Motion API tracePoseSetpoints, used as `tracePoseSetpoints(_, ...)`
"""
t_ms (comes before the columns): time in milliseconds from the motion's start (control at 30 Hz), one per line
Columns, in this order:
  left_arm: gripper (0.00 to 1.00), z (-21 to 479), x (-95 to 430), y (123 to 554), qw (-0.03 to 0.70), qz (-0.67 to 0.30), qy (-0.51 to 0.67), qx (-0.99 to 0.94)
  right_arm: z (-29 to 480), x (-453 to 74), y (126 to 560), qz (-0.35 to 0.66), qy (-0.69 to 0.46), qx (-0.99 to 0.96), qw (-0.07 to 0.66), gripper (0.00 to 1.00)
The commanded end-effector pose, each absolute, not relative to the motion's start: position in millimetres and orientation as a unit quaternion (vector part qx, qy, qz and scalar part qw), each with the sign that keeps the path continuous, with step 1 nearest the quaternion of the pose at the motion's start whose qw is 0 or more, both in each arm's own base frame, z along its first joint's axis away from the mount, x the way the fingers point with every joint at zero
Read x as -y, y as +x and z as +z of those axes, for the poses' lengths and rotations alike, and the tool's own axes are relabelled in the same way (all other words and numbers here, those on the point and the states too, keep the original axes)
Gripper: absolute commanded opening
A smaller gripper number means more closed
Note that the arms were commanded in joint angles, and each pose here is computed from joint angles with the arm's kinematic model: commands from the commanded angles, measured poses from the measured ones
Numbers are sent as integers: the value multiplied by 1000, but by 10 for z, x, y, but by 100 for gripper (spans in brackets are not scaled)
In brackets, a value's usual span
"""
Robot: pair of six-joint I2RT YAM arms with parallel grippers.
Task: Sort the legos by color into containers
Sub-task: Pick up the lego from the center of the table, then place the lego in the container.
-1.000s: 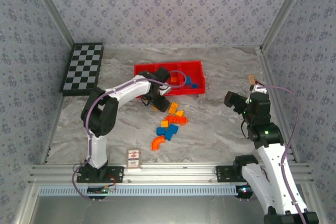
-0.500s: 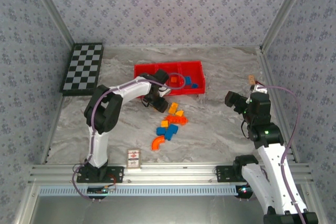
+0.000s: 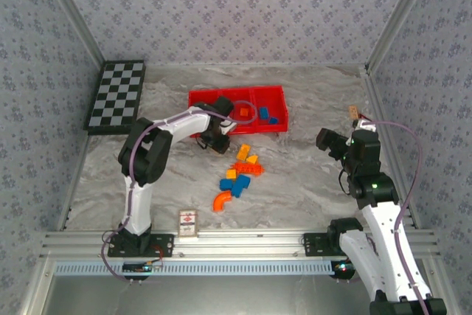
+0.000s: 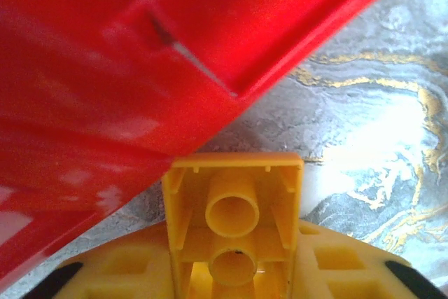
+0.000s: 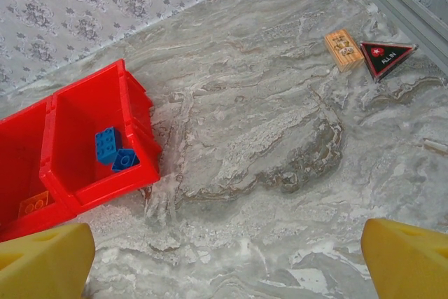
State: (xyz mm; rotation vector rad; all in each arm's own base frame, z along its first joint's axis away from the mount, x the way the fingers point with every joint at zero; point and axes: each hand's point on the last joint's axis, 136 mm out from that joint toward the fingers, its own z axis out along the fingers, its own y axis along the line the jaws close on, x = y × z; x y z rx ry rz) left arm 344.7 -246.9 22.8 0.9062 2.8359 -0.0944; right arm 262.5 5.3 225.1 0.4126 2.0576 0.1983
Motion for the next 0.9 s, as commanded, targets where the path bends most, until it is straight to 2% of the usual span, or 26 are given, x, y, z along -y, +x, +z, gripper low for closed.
tracePoseSetpoints(0,24,188,2510,3334,75,-50,301,-949,2194,-5,2554,76,184,-851,485,100)
tracePoseSetpoints(300,14,965,2353,3301,172,-59,248,-952,2139,-1,2477,77,189,-857,474,100)
tracePoseSetpoints(567,20,1766,2008,3571,284,-12,180,-942,2080,-11,2384,83,194,-862,461,100)
tracePoseSetpoints(867,21,1702,1671,4189,251,-5,76,-965,2014,-40,2165,89,186,-871,446,100)
